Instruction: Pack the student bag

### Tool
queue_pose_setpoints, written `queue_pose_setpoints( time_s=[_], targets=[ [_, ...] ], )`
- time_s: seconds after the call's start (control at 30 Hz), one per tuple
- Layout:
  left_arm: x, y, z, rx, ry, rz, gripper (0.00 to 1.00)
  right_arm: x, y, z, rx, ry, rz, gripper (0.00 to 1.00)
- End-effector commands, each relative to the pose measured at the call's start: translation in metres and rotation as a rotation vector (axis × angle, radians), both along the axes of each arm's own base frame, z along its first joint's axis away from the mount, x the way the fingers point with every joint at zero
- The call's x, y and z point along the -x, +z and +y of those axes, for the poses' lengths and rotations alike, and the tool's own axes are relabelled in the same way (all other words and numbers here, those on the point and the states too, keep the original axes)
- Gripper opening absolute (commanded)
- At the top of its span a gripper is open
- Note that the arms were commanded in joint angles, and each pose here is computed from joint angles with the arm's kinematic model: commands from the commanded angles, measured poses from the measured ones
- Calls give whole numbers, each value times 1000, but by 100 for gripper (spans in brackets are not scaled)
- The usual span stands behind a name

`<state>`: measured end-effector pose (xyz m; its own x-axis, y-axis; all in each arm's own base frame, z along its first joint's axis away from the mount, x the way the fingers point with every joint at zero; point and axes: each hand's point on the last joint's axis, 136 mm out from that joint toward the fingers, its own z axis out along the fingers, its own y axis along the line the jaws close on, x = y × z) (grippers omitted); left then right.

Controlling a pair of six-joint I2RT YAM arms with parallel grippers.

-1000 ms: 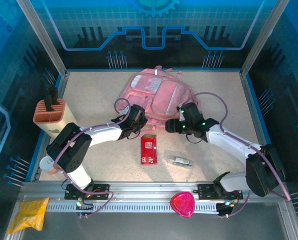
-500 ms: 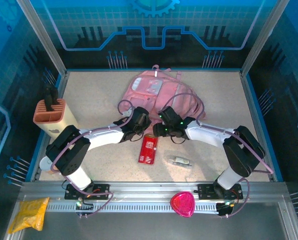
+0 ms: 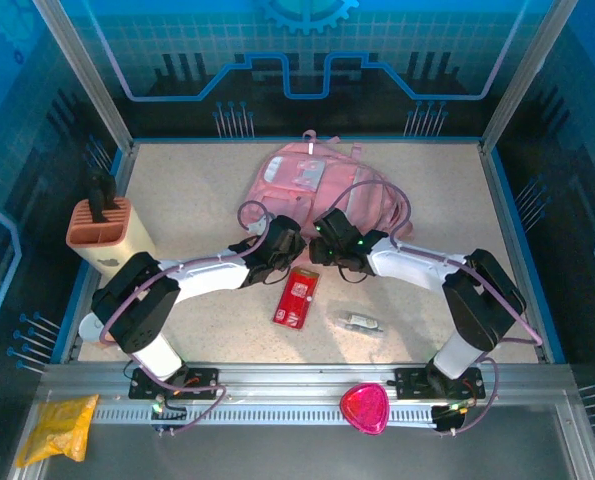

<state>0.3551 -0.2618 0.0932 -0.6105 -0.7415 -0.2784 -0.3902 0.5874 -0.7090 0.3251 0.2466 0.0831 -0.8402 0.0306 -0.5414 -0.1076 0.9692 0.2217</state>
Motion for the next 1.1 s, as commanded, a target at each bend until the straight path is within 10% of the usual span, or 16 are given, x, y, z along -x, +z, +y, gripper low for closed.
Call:
queue_pose_setpoints(
  time_s=[0.0,0.43,1.07],
  targets=[
    [-2,52,-25,106,-54,-106,0,-3,10,-24,30,-66,-43,43],
    [-3,61,-28,110,-61,-129,0,13,8,-8,25,24,-21,28],
    [-6,64,-36,110,-78,-142,0,-13,3,4,85,9,-121,36]
  ],
)
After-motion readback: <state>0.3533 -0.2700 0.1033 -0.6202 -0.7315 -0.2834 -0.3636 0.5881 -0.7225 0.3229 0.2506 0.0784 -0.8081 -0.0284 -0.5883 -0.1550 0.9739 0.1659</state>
